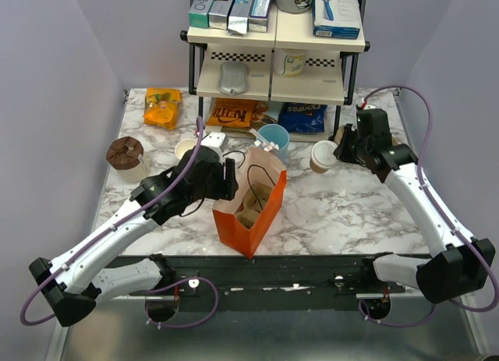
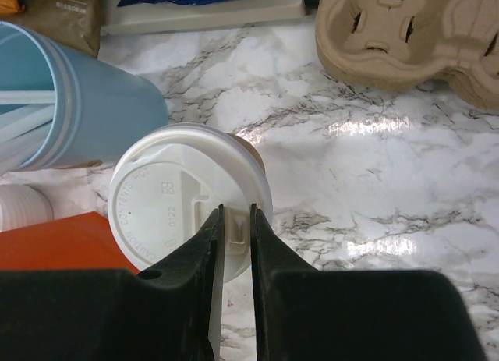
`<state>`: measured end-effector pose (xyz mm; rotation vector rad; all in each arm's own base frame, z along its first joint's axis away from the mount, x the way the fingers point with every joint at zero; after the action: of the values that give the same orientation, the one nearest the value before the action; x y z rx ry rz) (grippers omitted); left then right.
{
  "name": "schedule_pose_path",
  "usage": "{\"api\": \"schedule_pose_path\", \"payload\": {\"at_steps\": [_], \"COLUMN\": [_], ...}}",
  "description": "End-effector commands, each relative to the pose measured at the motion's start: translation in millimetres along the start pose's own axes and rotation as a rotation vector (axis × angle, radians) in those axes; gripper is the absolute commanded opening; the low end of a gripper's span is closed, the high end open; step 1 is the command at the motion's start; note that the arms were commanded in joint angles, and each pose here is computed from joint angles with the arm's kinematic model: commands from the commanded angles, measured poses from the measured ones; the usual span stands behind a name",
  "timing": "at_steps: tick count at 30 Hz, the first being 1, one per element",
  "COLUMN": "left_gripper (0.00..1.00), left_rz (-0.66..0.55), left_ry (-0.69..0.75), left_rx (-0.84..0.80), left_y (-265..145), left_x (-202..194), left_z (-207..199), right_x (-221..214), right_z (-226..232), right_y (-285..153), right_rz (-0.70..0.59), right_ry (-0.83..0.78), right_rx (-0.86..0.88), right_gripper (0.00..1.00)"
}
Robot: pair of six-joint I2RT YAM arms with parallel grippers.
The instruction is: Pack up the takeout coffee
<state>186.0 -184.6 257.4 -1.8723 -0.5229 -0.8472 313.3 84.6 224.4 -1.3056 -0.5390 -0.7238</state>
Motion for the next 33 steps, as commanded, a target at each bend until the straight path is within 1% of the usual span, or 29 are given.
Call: {"api": "schedule_pose_path", "payload": {"at_steps": [1, 3, 4, 6, 7, 9, 10, 11, 12, 13, 14, 17, 18, 19, 21, 24, 25, 26, 27, 28, 29, 30, 31, 32, 33], "left_gripper": [0.51, 0.4, 0.3, 0.24, 0.16, 0.14, 0.09, 0.05, 0.02, 0.0, 0.0, 0.0, 0.0, 0.0, 0.0, 0.0, 0.12, 0.25, 0.4, 0.62, 0.73, 0.82, 0.96, 0.99, 0.99], "left_rz": [-0.031, -0.029, -0.008, -0.015, -0.01, -0.021, -0.049, -0.065, -0.065, -0.075, -0.082, -0.094, -0.097, -0.097, -0.118, -0.117, -0.106, -0.1, -0.126, -0.129, -0.134, -0.139, -0.151, -0.153, -0.157], "left_ry": [-0.066, -0.079, -0.09, -0.098, -0.119, -0.121, -0.133, -0.202, -0.22, -0.252, -0.329, -0.453, -0.527, -0.551, -0.612, -0.578, -0.546, -0.514, -0.501, -0.481, -0.423, -0.404, -0.397, -0.343, -0.339], "left_rx": [-0.034, -0.032, -0.018, 0.007, 0.027, 0.02, 0.054, 0.053, 0.049, 0.068, 0.078, 0.123, 0.127, 0.115, 0.142, 0.131, 0.151, 0.135, 0.124, 0.117, 0.092, 0.053, 0.037, 0.028, 0.024], "left_y": [4.4, 4.2, 5.6, 2.6, 2.0, -3.5, -3.8, -5.4, -5.8, -3.7, -2.7, 5.6, 8.6, 12.1, 16.5, 20.1, 24.5, 21.6, 17.2, 18.0, 15.9, 10.2, 7.7, 5.4, 1.4], "left_x": [14.2, 16.3, 13.3, 15.0, 13.1, 11.4, 13.7, 16.6, 15.2, 16.2, 16.9, 9.8, 8.1, 5.8, 3.2, 0.8, -3.8, -6.1, 1.9, 1.6, 2.2, 1.9, 3.6, 3.2, 5.5], "left_z": [-12.7, -14.9, -15.2, -18.5, -19.0, -30.4, -30.4, -36.5, -41.3, -41.3, -43.6, -41.7, -44.1, -51.0, -54.8, -77.4, -81.8, -92.0, -99.1, -105.7, -112.3, -123.5, -127.7, -129.5, -130.3], "right_x": [-16.1, -18.1, -17.8, -15.6, -15.4, -13.4, -12.6, -12.3, -11.4, -11.1, -11.1, -10.3, -10.0, -9.9, -8.6, -8.4, -8.7, -8.8, -8.4, -8.1, -7.0, -6.1, -5.2, -4.3, -3.0], "right_z": [-10.7, -9.2, -9.0, -7.8, -8.7, -11.0, -11.0, -10.0, -9.6, -9.0, -8.6, -8.6, -8.8, -8.8, -7.8, -6.3, -6.1, -5.6, -5.6, -5.7, -6.2, -5.9, -6.4, -5.8, -5.8], "right_y": [-9.3, -13.0, -14.9, -21.8, -23.3, -27.7, -28.6, -30.0, -32.1, -32.7, -33.3, -36.7, -37.9, -38.8, -39.9, -40.9, -41.4, -42.3, -42.8, -43.2, -44.3, -45.9, -47.4, -49.0, -51.6], "right_rz": [0.019, 0.02, 0.016, -0.002, -0.008, -0.033, -0.039, -0.044, -0.05, -0.055, -0.057, -0.066, -0.069, -0.071, -0.076, -0.077, -0.076, -0.077, -0.081, -0.083, -0.089, -0.094, -0.099, -0.105, -0.115], "right_ry": [0.031, 0.017, 0.014, 0.007, 0.004, 0.012, 0.015, 0.023, 0.025, 0.027, 0.031, 0.031, 0.033, 0.035, 0.035, 0.035, 0.033, 0.036, 0.035, 0.036, 0.036, 0.034, 0.033, 0.033, 0.029], "right_rx": [-0.033, -0.014, -0.007, 0.009, 0.007, -0.004, -0.003, 0.003, 0.007, 0.012, 0.017, 0.018, 0.018, 0.018, 0.025, 0.036, 0.038, 0.042, 0.044, 0.043, 0.04, 0.043, 0.042, 0.046, 0.049], "right_gripper": [0.01, 0.01, 0.01, 0.01, 0.01, 0.01, 0.01, 0.01, 0.01, 0.01, 0.01, 0.01, 0.01, 0.01, 0.01, 0.01, 0.01, 0.01, 0.01, 0.01, 0.01, 0.01, 0.01, 0.01, 0.01]}}
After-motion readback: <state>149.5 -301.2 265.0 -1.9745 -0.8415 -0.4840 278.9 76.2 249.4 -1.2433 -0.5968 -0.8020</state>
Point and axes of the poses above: each gripper's point midway between its finger pads, its own y axis out along the fingers, its own z axis along the line the jaws close on, x = y × z, the point moved 3 cm from there along -y, back along the fingers, and after that the axes turned 1 degree about -y, right-handed, at the moved point
